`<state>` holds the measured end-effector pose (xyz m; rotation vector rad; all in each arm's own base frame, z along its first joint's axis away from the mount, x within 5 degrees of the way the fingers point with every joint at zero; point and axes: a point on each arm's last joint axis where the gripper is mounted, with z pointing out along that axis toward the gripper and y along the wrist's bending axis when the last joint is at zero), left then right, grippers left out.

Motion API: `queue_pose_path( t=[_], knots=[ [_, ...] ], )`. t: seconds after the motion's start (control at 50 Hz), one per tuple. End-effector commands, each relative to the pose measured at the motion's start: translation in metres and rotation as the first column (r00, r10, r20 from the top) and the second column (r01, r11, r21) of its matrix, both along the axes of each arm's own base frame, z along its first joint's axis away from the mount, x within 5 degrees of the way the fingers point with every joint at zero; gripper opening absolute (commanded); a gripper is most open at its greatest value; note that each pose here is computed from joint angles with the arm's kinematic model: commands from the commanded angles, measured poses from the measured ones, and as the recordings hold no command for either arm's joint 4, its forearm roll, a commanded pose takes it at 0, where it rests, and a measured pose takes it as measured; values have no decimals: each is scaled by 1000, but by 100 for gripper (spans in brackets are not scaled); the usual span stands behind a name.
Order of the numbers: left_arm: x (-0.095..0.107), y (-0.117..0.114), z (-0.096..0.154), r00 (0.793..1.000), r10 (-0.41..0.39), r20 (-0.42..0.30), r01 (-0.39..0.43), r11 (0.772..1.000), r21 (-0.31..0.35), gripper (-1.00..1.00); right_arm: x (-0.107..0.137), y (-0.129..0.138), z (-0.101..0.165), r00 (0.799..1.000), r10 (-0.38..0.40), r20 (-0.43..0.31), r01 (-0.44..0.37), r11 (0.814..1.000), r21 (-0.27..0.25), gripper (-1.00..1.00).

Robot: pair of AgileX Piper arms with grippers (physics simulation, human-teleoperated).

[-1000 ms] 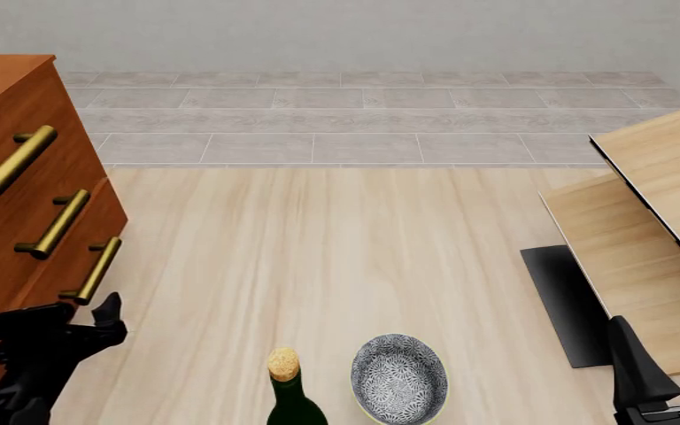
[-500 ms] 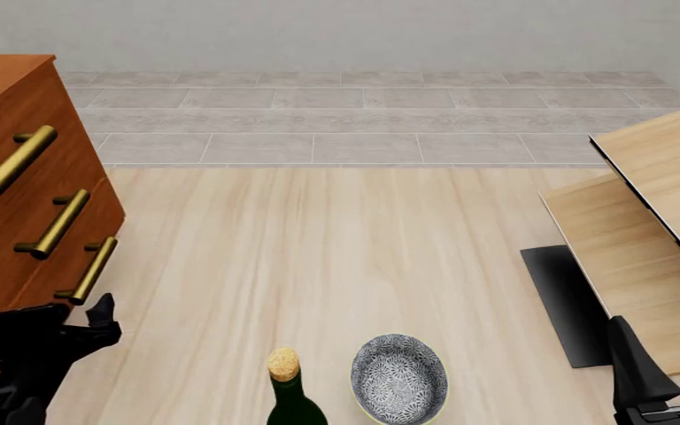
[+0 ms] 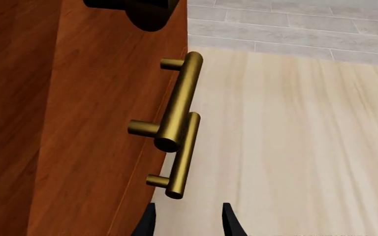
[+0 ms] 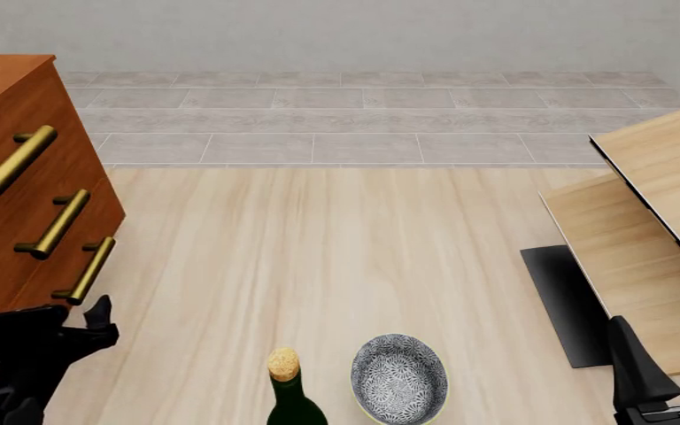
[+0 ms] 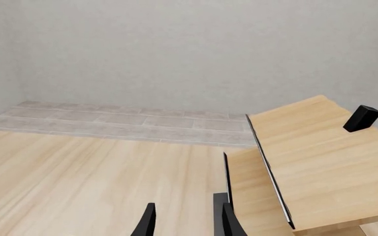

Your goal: Close the bottom drawer of the cabinet.

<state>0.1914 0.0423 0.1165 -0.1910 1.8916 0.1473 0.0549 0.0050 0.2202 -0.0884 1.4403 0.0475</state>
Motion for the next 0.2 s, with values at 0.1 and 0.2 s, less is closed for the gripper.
queue_pose_path(
  t=[0.1, 0.2],
  knots=[
    [-6, 15, 0, 996, 86, -5, -86, 996, 9, 100, 0, 0, 0, 1000, -1, 3, 1, 1000, -3, 100],
    [-6, 15, 0, 996, 86, -6, -86, 996, 9, 100, 0, 0, 0, 1000, -1, 3, 1, 1000, -5, 100]
  ],
)
